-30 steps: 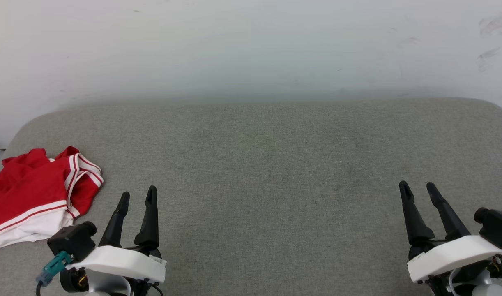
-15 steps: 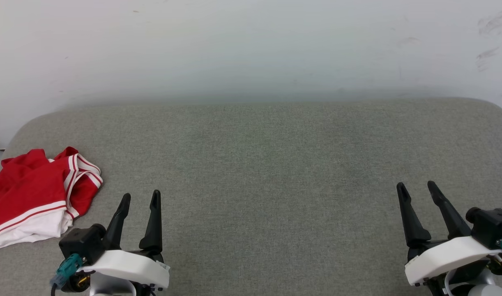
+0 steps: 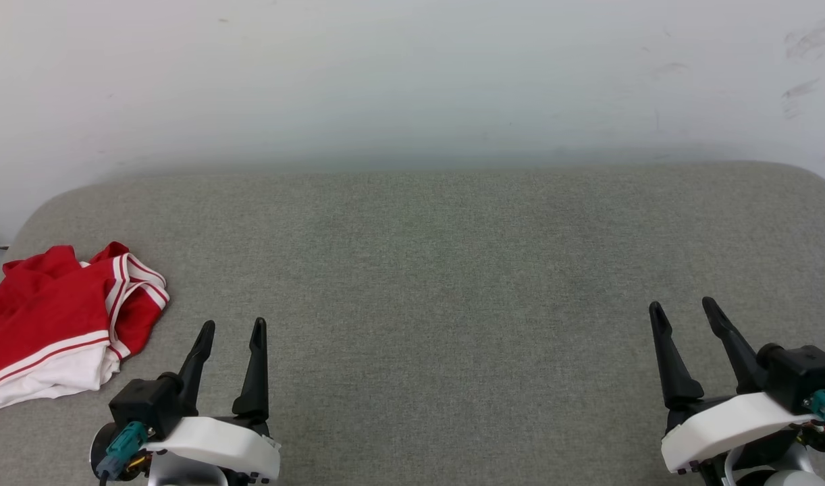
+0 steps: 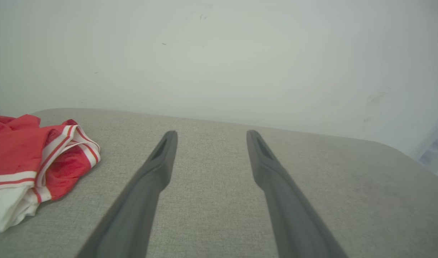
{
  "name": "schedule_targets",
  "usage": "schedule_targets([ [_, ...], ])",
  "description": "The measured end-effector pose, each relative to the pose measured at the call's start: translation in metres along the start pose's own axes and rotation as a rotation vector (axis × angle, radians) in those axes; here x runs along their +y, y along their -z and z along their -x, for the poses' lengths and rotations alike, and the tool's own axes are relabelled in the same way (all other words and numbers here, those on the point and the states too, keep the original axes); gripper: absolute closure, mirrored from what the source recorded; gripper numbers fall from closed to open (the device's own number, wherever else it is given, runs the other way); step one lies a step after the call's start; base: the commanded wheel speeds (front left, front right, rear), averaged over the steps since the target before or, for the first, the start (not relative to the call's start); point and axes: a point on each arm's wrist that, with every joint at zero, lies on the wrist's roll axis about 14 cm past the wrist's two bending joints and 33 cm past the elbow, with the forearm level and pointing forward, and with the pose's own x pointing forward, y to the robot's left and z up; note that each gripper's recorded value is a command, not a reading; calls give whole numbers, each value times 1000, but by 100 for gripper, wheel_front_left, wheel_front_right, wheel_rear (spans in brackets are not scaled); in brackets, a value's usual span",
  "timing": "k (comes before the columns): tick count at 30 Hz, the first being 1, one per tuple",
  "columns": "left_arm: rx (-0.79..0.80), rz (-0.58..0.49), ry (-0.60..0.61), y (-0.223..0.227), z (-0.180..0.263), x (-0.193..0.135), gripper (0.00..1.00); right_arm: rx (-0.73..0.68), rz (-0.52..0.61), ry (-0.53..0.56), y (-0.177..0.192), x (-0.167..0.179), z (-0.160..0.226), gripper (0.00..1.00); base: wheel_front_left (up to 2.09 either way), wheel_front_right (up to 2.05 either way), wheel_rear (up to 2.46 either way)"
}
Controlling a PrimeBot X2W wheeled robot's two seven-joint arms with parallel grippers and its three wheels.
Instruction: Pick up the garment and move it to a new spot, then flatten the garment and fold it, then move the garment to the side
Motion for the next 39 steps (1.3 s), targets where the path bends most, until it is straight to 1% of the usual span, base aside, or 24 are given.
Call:
schedule_targets([
  [11,-5,-38,-4,2,2,2,0,-17,62,-4,-4,3,-1,0,0,0,0],
  [17,-16,-52,-37,-1,8,13,0,-28,97,-23,-6,10,-6,0,0,0,0],
  [22,-24,-73,-87,-4,17,29,0,-36,110,-86,-6,31,-14,0,0,0,0],
  [23,-24,-73,-87,-4,17,29,0,-36,110,-86,-6,31,-14,0,0,0,0],
  [24,-26,-95,-107,-6,22,37,0,-35,127,-119,-5,42,-17,0,0,0,0],
  [27,-33,-115,-150,-10,30,50,0,-39,143,-172,-4,60,-23,0,0,0,0],
  [38,-53,-146,-329,-24,73,101,0,-31,97,-353,5,123,-41,0,0,0,0],
  [39,-53,-146,-329,-24,73,101,0,-31,97,-353,5,123,-41,0,0,0,0],
])
